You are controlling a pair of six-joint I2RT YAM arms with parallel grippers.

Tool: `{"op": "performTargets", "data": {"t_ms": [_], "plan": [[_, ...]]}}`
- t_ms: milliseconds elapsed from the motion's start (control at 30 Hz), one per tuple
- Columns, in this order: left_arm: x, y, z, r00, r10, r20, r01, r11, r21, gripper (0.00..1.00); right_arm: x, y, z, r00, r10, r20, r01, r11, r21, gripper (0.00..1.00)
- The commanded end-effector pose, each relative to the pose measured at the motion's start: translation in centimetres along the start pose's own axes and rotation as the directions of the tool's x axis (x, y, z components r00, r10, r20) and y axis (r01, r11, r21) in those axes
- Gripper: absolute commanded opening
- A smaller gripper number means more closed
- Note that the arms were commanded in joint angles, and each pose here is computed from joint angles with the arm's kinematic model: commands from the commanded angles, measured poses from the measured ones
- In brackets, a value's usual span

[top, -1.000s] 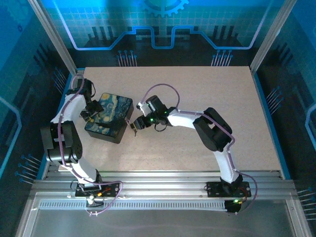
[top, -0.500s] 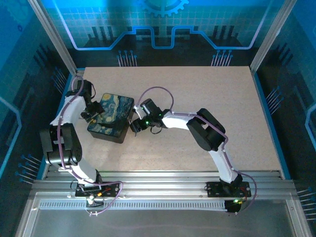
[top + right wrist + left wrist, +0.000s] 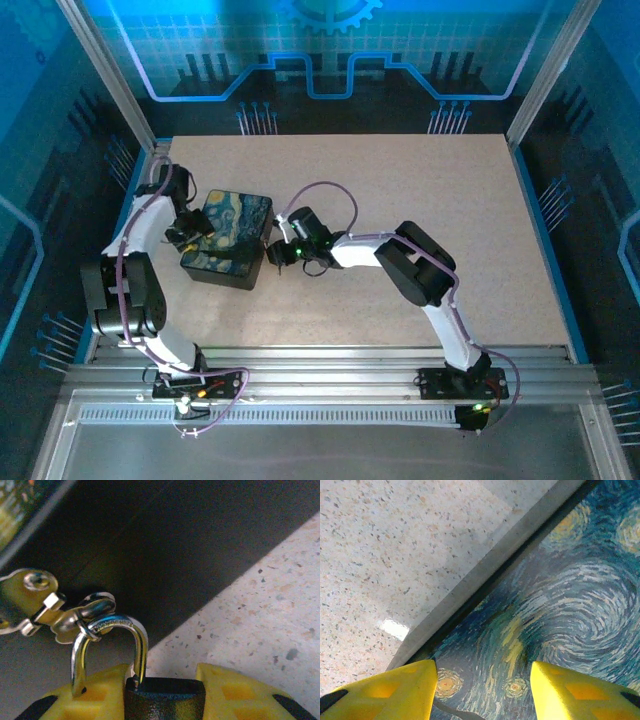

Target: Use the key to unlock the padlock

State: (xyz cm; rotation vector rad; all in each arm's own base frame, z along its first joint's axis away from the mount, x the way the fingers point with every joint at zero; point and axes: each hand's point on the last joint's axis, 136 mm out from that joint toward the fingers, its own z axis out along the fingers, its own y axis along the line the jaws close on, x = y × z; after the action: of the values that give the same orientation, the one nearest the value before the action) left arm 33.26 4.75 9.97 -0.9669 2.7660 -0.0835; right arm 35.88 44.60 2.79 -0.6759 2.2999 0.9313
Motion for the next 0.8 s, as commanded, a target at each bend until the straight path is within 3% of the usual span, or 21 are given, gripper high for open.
{"op": "performTargets", "data": {"t_ms": [0,200,333,633,767], "plan": [[2.0,0.3,0.0,0.998,0.032,-0.057,-0.033,0.999,-0.013,0.53,2.3,-1.6,-0.6,0.995,0.09,-0.036,-0.09,0.996,0.0,0.28],[2.7,0.5,0.4,0.997,0.013,-0.078,-0.014,1.0,-0.013,0.52,2.5,-2.5,-1.7,0.984,0.176,0.0,-0.176,0.983,-0.046,0.29],[3.3,0.3,0.3,0.996,0.019,-0.082,-0.02,1.0,-0.013,0.53,2.9,-3.5,-2.8,0.98,0.201,0.01,-0.2,0.978,-0.064,0.43],[3.8,0.2,0.3,0.996,0.016,-0.082,-0.018,1.0,-0.019,0.53,3.8,-4.2,-3.0,0.983,0.18,-0.042,-0.182,0.982,-0.046,0.41],[3.8,0.2,0.3,0.996,0.019,-0.082,-0.021,1.0,-0.019,0.53,3.5,-3.2,-2.4,0.985,0.159,-0.058,-0.164,0.983,-0.079,0.46]]}}
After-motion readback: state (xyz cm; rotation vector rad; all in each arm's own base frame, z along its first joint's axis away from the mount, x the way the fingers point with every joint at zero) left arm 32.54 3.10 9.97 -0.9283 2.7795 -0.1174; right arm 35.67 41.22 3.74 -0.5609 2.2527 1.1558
